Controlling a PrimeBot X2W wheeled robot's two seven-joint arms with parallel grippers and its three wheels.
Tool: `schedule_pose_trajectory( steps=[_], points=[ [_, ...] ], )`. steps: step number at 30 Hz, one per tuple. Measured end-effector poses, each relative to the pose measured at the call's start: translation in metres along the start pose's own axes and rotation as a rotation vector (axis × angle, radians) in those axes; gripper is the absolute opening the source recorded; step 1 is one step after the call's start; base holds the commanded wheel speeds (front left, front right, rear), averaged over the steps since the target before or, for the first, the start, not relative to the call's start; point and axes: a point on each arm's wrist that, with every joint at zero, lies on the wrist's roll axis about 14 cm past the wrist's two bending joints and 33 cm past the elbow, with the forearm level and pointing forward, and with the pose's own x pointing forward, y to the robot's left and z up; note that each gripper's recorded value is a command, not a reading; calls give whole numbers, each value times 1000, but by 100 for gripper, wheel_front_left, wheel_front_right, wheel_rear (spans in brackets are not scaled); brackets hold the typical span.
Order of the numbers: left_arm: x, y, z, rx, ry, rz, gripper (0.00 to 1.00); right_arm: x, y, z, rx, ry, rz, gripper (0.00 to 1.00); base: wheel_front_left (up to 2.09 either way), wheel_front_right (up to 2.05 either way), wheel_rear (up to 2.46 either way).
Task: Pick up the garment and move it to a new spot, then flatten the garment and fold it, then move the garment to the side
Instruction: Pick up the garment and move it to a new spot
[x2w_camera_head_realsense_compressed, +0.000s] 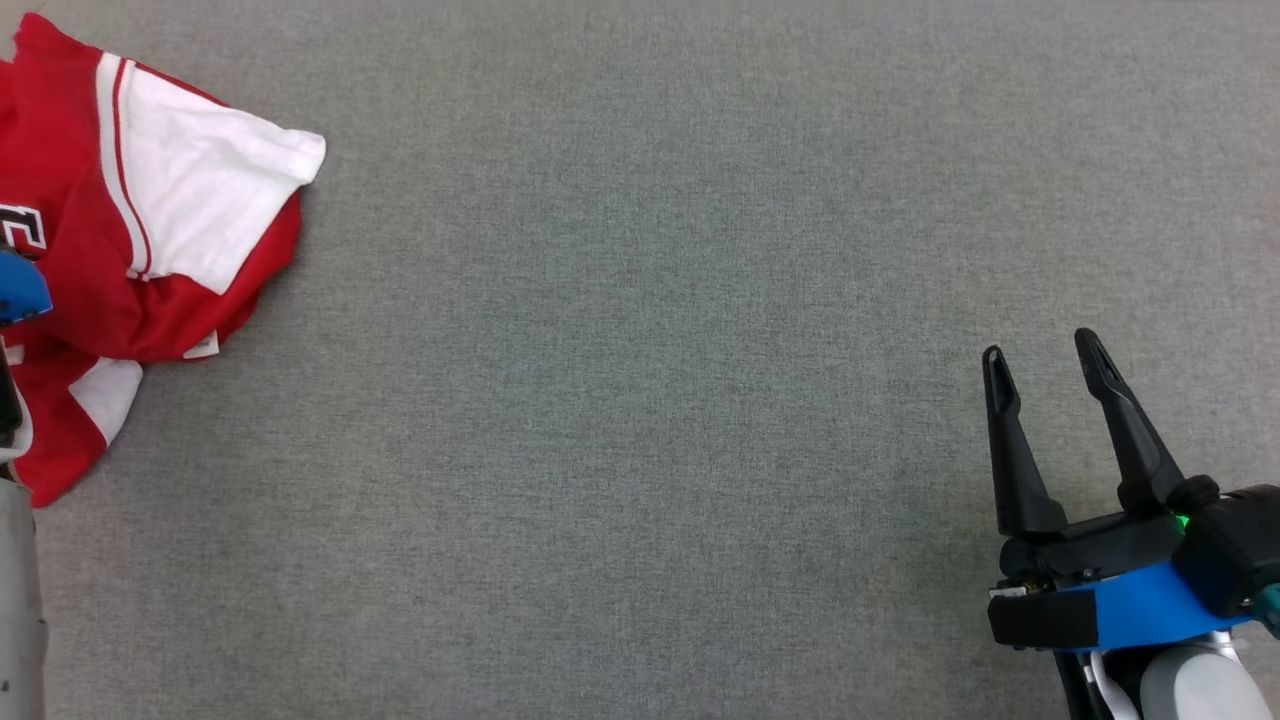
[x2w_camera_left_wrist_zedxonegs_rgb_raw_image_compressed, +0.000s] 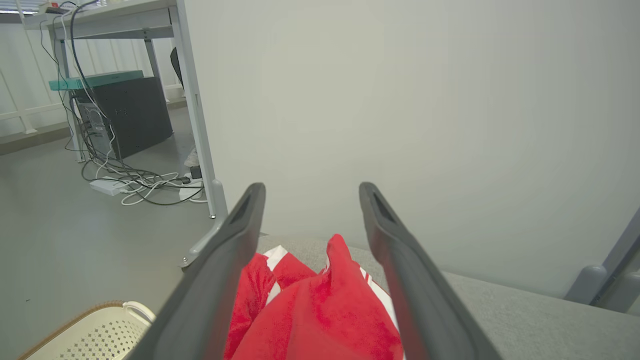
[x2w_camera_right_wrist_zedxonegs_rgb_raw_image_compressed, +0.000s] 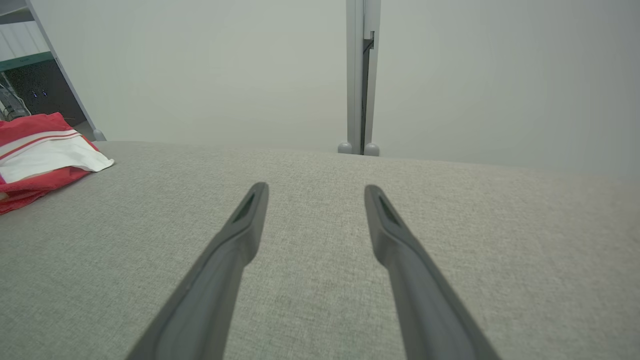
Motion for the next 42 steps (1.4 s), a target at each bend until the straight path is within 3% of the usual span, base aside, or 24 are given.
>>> schedule_pose_trajectory(
  steps=[7, 14, 18, 19, 20, 25, 33, 35, 42],
  points=[
    [3, 2, -75, 18, 337, -14, 100, 7, -4, -1, 0, -3, -7, 100, 0, 0, 0],
    [-28, 9, -124, -25, 648, 4, 100, 8, 1, 2, 3, -14, 5, 100, 0, 0, 0],
    [-35, 5, -128, -45, 725, -6, 100, 9, 5, 6, 5, -23, 17, 100, 0, 0, 0],
    [-36, 3, -128, -56, 735, -13, 24, 8, 6, 7, 5, -25, 20, 100, 0, 0, 0],
    [-39, 2, -129, -62, 753, -15, 0, 8, 7, 8, 6, -27, 24, 100, 0, 0, 0],
    [-37, 0, -116, -63, 725, -34, 0, 4, 12, 18, 12, -53, 33, 100, 0, 0, 0],
    [-14, -12, -41, -34, 452, -98, 0, -8, 16, 38, 20, -108, 37, 100, 0, 0, 0],
    [-9, -27, -16, -72, 379, -139, 0, -12, 19, 43, 25, -124, 42, 100, 0, 0, 0],
    [1, -80, 95, -50, 66, -303, 0, -27, 20, 55, 45, -162, 35, 100, 0, 0, 0]
  ],
)
